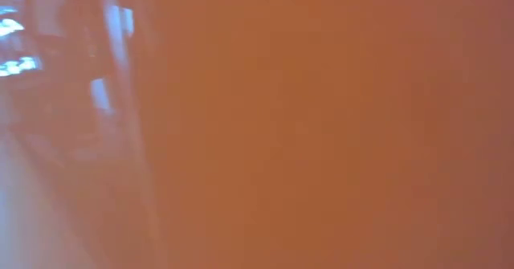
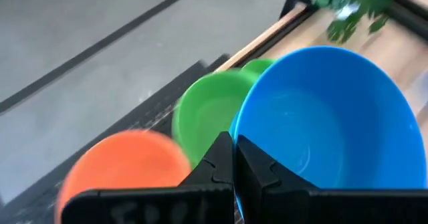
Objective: Pick & Place Mini bowls
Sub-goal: Stack the blue bowl on top of the blue bowl on the shelf
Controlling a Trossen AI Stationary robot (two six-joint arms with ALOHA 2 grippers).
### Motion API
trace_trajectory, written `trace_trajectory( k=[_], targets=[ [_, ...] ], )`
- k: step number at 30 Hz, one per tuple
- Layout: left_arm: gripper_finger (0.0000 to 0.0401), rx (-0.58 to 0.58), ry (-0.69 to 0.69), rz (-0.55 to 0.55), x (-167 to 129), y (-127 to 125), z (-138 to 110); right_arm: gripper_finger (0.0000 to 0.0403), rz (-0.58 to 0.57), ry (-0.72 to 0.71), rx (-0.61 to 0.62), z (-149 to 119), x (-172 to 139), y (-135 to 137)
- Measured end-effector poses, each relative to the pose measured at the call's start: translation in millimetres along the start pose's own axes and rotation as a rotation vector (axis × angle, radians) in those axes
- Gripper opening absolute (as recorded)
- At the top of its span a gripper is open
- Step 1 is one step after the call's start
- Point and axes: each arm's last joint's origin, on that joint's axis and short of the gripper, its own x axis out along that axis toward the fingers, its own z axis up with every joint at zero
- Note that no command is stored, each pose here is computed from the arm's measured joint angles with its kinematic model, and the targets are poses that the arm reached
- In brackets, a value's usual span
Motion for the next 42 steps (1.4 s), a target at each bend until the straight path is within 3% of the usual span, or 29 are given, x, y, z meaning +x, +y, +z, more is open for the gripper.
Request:
trace_trajectory(
  k=[5, 10, 19, 34, 42],
  targets=[
    [0.0000, 0.064, 0.040, 0.011, -23, 27, -9, 0.0111, -0.003, -0.010, 0.002, 0, -5, -3],
    [0.0000, 0.046, 0.113, 0.031, -40, 47, -22, 0.0112, -0.002, -0.007, -0.004, -1, -4, -2],
    [0.0000, 0.150, 0.276, 0.077, -53, 62, -41, 0.0101, 0.003, -0.002, -0.011, -1, -2, -1],
    [0.0000, 0.070, 0.288, 0.519, -55, 77, -42, 0.0082, 0.047, -0.013, -0.007, -1, -2, 0],
    [0.0000, -0.089, 0.263, 0.628, -47, 80, -47, 0.0084, 0.047, -0.013, -0.007, -1, -2, 0]
  ],
)
